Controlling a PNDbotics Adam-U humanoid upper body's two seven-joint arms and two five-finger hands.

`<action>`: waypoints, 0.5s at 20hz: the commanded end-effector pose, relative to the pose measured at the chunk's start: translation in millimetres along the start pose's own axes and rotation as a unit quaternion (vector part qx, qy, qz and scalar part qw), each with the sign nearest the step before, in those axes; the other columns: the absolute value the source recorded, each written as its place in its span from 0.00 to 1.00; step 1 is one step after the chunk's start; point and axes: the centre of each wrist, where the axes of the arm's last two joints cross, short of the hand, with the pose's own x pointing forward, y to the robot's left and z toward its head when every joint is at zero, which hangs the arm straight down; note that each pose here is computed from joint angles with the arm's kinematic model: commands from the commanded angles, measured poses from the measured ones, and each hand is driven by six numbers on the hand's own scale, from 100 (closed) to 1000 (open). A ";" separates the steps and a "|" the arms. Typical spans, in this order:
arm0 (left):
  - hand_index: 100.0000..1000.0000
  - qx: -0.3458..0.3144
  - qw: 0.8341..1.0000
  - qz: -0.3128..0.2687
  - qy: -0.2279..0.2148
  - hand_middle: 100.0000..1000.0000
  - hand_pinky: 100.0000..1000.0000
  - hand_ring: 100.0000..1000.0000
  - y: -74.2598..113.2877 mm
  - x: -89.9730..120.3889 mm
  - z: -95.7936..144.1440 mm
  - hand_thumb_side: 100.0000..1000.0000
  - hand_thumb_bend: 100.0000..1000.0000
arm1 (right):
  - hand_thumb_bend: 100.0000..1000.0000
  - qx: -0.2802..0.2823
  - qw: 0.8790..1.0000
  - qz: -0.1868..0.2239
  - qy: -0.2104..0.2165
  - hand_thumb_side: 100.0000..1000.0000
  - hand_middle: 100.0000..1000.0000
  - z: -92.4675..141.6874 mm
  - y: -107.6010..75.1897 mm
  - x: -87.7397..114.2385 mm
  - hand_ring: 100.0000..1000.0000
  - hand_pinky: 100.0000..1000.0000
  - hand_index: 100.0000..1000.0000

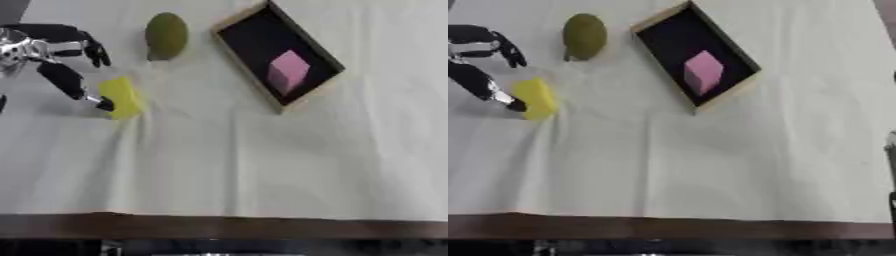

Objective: Pick up objects on the table and place them in the box.

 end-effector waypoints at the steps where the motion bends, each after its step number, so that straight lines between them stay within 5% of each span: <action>1: 0.75 -0.010 1.000 -0.010 0.005 0.58 0.88 0.80 -0.5 2.6 -1.8 0.50 0.69 | 0.00 0.001 1.000 0.003 -0.009 0.57 0.58 -4.5 -1.1 4.6 0.84 0.90 0.89; 6: 0.74 -0.022 1.000 -0.012 0.006 0.57 0.88 0.79 -4.2 2.2 -2.6 0.48 0.68 | 0.00 0.000 1.000 0.004 -0.008 0.57 0.58 -4.3 -1.3 4.5 0.84 0.90 0.89; 10: 0.76 0.018 0.999 -0.023 0.013 0.59 0.88 0.80 13.4 0.4 15.8 0.44 0.66 | 0.00 0.001 1.000 0.006 -0.007 0.57 0.58 -3.6 -2.0 4.4 0.84 0.90 0.89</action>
